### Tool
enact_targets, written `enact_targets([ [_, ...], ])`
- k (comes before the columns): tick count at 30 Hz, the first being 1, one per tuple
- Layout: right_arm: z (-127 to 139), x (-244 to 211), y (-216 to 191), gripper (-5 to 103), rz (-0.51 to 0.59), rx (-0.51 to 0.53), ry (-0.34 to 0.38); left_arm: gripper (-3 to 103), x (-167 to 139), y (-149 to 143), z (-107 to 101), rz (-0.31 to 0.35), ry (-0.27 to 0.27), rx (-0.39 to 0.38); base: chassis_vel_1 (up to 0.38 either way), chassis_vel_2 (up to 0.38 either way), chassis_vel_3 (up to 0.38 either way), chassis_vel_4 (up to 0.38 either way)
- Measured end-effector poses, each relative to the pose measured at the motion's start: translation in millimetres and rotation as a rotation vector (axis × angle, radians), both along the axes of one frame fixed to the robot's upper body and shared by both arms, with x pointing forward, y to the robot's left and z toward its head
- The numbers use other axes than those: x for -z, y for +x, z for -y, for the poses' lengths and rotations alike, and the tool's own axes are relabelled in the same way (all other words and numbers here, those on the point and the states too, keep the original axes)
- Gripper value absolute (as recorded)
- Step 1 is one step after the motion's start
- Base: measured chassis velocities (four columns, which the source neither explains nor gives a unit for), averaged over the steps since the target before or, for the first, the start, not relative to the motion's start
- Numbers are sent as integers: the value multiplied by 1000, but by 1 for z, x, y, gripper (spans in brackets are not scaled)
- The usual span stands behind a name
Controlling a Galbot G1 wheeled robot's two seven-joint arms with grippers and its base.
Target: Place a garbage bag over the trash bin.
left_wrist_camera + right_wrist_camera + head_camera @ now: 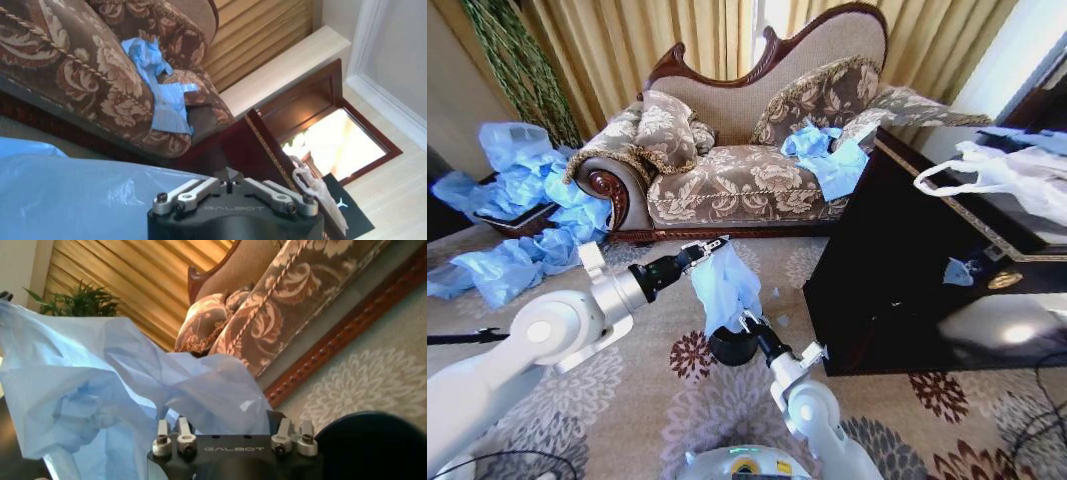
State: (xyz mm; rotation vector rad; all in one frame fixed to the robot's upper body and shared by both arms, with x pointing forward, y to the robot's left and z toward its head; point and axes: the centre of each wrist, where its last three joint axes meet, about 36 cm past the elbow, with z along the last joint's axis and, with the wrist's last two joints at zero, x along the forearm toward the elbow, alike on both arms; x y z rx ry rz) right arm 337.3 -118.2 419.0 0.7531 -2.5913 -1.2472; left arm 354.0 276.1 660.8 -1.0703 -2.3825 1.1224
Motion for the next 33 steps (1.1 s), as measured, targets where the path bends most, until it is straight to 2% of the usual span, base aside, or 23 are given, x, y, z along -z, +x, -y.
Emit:
enact_targets([
  [1, 2, 0, 1, 58, 8, 14, -8, 0, 0, 0, 0, 0, -2, 0, 0, 0, 0, 0],
  [3, 3, 0, 1, 58, 12, 21, -14, 0, 1, 0, 0, 0, -3, 0, 0, 0, 0, 0],
  [4, 7, 1, 2, 50, 25, 39, -31, 0, 3, 0, 1, -1, -6, 0, 0, 0, 0, 0],
  [7, 11, 0, 1, 50, 44, 66, -59, 0, 7, 1, 2, 5, -7, -2, 0, 0, 0, 0],
  [8, 15, -1, 1, 42, 57, 90, -79, 0, 10, 2, 2, 9, -6, -5, 0, 0, 0, 0],
  [9, 17, -1, 1, 42, 63, 102, -85, 0, 12, 3, 2, 9, -5, -6, 0, 0, 0, 0],
  [10, 17, -1, 1, 42, 63, 102, -85, 0, 12, 3, 2, 9, -5, -6, 0, 0, 0, 0],
  [11, 20, -3, 0, 34, 72, 119, -92, 0, 14, 5, 2, 11, -2, -8, 0, 0, 0, 0],
  [12, 22, -5, -1, 34, 77, 130, -95, 0, 15, 6, 1, 11, 0, -9, 0, 0, 0, 0],
  [13, 28, -8, -2, 26, 94, 159, -103, 0, 17, 8, 1, 10, 1, -13, 0, 0, 0, 0],
  [14, 31, -11, -2, 26, 104, 178, -108, 0, 18, 9, 1, 11, 2, -15, 0, 0, 0, 0],
  [15, 36, -15, -2, 18, 116, 201, -113, 0, 20, 11, 0, 13, 4, -19, 0, 0, 0, 0],
  [21, 50, -38, -8, 9, 145, 245, -107, 0, 31, 17, 0, 14, 6, -40, 0, 0, 0, 0],
  [22, 51, -41, -9, 2, 151, 248, -105, 0, 34, 19, -1, 14, 8, -47, 0, 0, 0, 0],
  [33, 45, -56, -2, 0, 194, 232, -87, 0, 73, 47, -13, -24, 39, -154, 0, 0, 0, 0],
])
